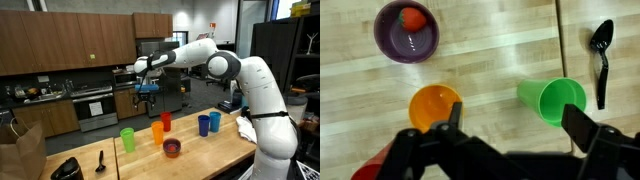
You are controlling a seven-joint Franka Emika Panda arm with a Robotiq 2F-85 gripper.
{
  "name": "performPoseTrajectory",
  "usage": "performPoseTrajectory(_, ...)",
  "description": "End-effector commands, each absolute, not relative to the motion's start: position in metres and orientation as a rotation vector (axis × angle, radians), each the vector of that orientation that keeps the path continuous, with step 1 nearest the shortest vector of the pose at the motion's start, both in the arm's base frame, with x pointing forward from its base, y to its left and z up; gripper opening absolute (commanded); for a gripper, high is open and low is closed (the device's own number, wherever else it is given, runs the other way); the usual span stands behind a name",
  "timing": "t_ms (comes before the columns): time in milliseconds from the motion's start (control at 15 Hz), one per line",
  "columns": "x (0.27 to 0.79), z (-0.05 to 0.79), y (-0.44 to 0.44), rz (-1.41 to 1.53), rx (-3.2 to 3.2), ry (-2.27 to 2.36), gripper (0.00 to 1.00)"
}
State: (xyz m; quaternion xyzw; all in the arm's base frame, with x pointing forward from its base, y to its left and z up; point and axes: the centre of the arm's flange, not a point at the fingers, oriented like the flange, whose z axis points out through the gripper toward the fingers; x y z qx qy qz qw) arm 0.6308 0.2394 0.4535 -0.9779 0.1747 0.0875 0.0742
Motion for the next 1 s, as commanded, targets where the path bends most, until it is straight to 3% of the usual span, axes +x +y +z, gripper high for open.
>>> performPoseTrajectory(0, 0.626, 0.447, 0.237, 0.274, -2.939, 0.506, 1.0)
performPoseTrajectory(933, 0.538, 0.323, 0.205, 0.589, -3.06, 0.455, 1.0)
